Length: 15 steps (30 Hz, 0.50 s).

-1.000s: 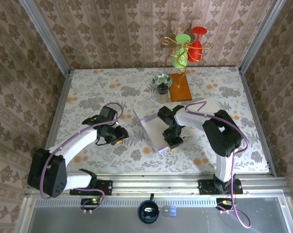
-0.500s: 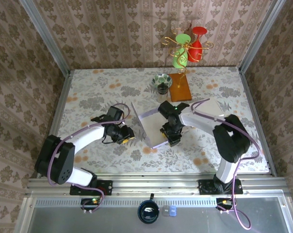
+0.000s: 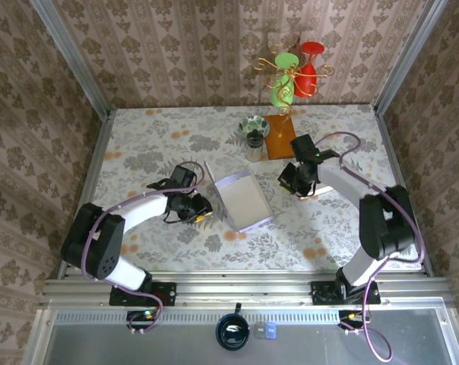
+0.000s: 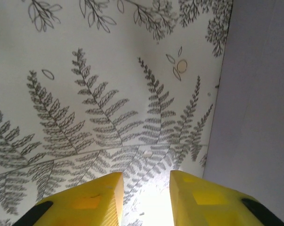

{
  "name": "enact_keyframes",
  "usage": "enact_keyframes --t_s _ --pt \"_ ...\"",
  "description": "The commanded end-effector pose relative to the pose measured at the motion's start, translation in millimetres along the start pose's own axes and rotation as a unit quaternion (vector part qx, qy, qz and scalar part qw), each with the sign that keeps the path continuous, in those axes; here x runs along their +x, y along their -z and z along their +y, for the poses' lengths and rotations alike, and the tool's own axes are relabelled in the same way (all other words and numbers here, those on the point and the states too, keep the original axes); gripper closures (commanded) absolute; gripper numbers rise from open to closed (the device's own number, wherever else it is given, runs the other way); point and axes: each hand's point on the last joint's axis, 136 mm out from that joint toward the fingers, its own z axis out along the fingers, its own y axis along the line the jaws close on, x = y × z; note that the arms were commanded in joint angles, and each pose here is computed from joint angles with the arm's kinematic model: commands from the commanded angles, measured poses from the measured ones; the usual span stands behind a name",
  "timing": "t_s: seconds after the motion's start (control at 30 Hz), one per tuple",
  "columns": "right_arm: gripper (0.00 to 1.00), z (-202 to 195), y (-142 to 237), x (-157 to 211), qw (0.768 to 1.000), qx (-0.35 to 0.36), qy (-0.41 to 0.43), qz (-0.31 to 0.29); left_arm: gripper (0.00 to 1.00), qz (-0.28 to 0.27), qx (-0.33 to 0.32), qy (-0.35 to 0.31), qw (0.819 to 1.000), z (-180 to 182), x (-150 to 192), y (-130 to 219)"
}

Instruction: Fold the paper box

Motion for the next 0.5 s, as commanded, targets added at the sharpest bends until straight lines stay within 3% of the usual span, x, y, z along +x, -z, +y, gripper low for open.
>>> enact_keyframes --t_s 0.0,0.47 --pt "0.98 10.8 -19.4 13.1 0.997 -0.027 0.054 0.047 0.70 -0.017 0.024 0.020 0.999 -12.8 -14.3 -0.6" --pt "0.96 14.2 -52.2 57.2 0.992 -0.038 0.058 0.104 0.72 -0.020 0.050 0.036 0.998 -27.1 -40.6 -16.0"
